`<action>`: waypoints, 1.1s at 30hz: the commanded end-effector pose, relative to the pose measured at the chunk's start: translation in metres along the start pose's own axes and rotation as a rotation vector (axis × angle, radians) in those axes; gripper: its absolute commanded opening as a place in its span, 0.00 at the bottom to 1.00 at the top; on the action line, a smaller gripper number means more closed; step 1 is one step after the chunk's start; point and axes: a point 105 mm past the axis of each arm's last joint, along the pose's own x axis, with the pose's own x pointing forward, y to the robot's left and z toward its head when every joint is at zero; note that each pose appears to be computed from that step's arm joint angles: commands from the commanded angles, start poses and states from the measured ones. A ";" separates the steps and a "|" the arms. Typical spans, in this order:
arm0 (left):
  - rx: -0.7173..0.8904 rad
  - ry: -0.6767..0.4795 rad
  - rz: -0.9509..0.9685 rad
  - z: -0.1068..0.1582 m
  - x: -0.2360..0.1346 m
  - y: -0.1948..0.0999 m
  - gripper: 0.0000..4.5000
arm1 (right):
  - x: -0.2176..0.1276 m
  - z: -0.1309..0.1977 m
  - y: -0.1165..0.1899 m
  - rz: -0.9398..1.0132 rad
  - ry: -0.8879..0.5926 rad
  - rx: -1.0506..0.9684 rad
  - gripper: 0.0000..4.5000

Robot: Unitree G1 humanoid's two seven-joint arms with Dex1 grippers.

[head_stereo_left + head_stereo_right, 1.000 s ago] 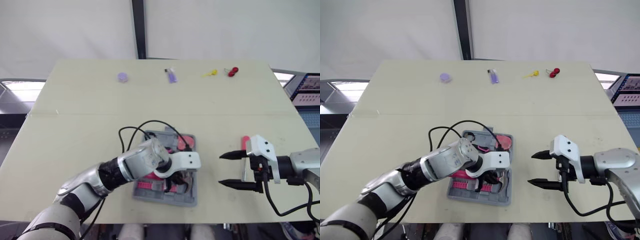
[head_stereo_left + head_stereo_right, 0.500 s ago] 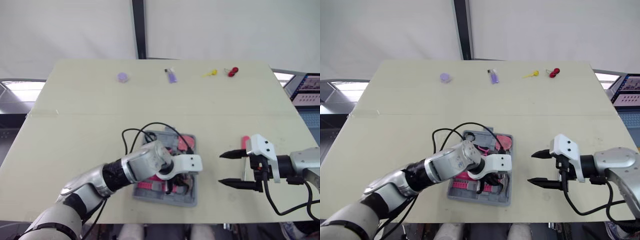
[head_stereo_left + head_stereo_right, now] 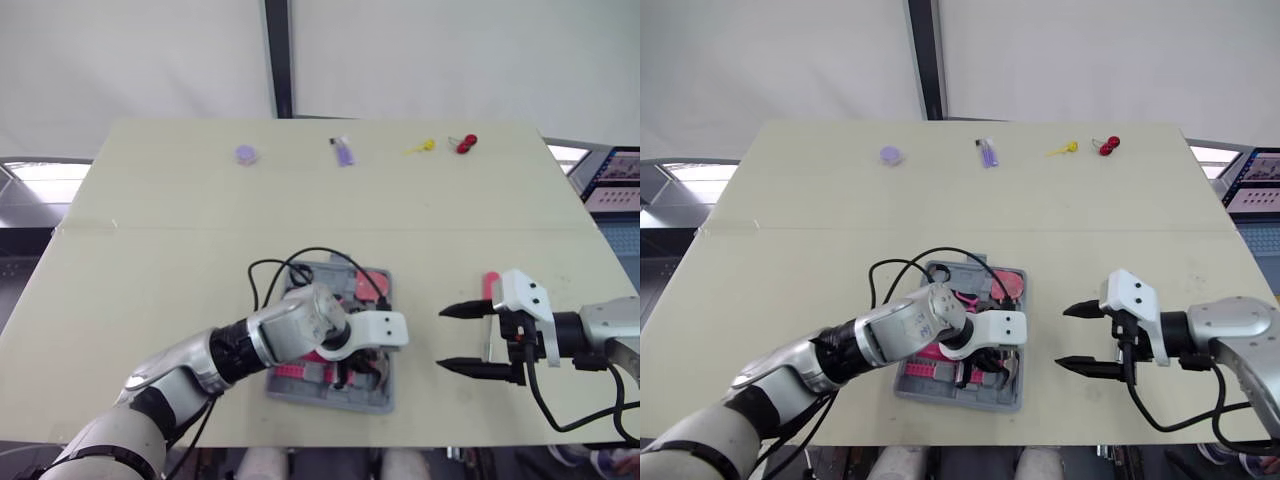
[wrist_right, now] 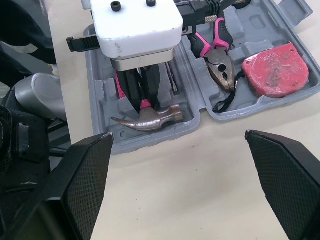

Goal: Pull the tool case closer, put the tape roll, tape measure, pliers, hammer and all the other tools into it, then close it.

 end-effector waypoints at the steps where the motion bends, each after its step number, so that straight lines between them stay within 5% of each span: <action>1: 0.036 -0.006 0.008 0.005 0.000 -0.001 0.02 | -0.005 0.010 0.001 -0.016 -0.020 -0.035 1.00; 33: 0.049 0.040 0.030 0.005 -0.012 0.004 0.02 | 0.000 0.011 0.000 -0.022 -0.029 -0.051 1.00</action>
